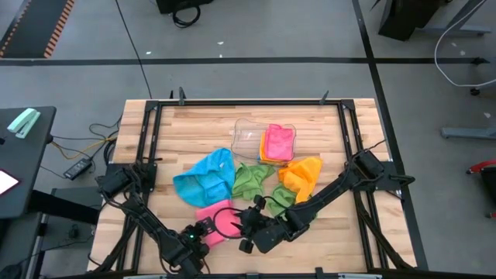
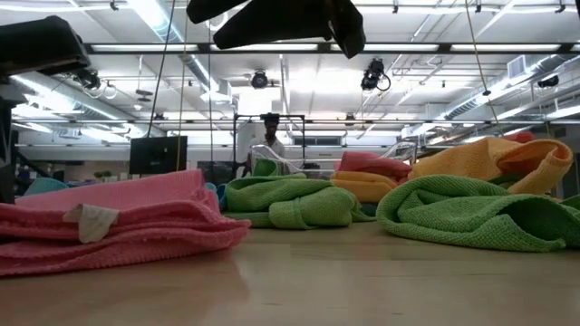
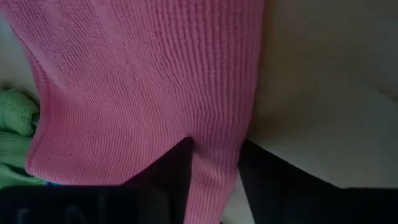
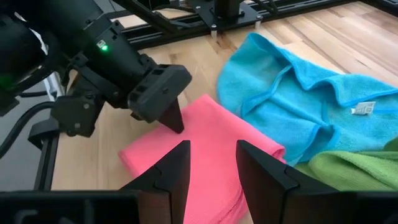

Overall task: Fold microfiber towels
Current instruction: Fold the pink microfiber cloth

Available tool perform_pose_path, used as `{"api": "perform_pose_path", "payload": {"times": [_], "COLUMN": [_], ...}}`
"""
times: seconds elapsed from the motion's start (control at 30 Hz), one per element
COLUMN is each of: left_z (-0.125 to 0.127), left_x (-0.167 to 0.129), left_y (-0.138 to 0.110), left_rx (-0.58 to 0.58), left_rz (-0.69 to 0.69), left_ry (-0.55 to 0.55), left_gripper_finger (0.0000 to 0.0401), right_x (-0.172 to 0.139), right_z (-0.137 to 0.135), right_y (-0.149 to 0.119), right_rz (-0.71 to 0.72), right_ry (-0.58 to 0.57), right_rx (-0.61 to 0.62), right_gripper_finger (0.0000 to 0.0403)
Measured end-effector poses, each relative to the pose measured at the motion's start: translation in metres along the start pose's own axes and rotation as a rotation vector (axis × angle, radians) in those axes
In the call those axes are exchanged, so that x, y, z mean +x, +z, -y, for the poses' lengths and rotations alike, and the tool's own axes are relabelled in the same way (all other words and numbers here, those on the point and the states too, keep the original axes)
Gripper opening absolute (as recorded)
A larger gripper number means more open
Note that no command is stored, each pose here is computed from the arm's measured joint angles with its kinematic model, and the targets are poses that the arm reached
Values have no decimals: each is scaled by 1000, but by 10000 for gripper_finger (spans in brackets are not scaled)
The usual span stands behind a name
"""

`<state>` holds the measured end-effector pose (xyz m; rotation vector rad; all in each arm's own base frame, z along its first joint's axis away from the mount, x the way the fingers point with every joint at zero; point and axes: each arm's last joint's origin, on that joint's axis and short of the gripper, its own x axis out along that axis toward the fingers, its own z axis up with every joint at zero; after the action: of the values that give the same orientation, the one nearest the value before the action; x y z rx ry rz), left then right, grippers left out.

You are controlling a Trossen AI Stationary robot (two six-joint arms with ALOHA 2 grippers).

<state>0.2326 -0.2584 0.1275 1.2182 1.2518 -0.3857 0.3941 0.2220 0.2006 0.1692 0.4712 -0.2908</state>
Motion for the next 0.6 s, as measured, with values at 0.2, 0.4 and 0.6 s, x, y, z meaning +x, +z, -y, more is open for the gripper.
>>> {"api": "perform_pose_path", "payload": {"times": [0.2, 0.4, 0.6], "left_z": [3, 4, 2], "left_x": [-1, -3, -9], "left_y": [2, 2, 1], "left_rx": [-6, -7, -22], "left_rz": [17, 28, 68], "left_ry": [-21, -65, -109], "left_gripper_finger": [55, 10, 30], "right_x": [15, 49, 66], "right_z": [9, 14, 23], "right_y": [-17, -41, -45], "right_rz": [-3, 4, 4], "right_ry": [-20, 15, 20], "right_rx": [8, 15, -17], "right_gripper_finger": [138, 138, 138]}}
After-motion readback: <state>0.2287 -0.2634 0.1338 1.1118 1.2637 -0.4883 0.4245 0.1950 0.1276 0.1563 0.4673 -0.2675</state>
